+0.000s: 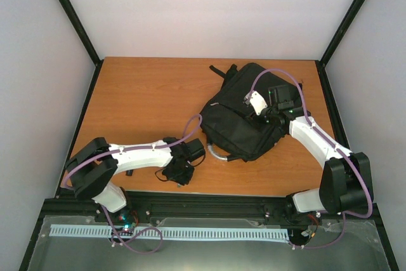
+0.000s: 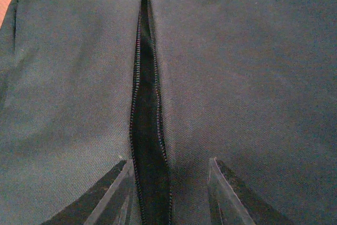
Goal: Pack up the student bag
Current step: Pick up the stationery from the center of the board, then place the stationery in the student bag.
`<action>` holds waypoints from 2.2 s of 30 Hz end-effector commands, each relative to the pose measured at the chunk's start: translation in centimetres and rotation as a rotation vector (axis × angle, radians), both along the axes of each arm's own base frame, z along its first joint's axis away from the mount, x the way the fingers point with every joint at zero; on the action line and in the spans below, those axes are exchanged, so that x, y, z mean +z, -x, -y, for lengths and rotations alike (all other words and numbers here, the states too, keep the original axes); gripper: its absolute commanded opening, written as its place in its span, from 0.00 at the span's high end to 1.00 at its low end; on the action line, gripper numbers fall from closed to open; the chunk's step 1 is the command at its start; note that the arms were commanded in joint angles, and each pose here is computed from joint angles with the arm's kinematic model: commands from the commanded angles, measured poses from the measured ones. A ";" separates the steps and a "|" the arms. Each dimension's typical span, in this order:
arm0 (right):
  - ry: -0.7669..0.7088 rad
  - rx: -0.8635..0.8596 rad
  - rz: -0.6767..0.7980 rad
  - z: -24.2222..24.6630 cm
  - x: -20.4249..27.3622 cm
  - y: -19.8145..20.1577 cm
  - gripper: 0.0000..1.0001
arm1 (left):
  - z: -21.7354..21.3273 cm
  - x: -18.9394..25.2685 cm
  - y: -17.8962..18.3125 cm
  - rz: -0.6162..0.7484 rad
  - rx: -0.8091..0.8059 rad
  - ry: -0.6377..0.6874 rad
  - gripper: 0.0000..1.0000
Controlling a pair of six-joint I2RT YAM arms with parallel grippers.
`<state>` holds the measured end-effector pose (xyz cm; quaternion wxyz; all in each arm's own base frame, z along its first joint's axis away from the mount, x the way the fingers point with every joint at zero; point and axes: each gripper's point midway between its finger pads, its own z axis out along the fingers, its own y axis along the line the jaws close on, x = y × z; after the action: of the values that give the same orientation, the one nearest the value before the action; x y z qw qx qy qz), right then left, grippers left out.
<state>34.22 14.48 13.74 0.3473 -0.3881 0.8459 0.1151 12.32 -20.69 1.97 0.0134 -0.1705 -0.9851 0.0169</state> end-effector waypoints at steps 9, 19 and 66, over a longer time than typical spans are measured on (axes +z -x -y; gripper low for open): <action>-0.008 0.010 0.001 -0.1 0.3 -0.2 0.61 | -0.7 -1.1 -0.4 0.026 0.012 -0.087 0.87; -0.007 0.010 -0.002 -0.1 0.2 -0.1 0.61 | -0.4 2.4 -1.8 0.105 0.038 -0.074 0.99; -0.010 -0.102 0.191 1.3 5.2 -1.8 0.97 | 23.2 7.8 -14.6 0.061 -0.080 0.716 0.99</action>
<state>35.67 12.39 16.05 0.3832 -0.3470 0.8543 0.0540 26.06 -42.71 9.25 -0.0711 -0.1902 -0.9160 0.3461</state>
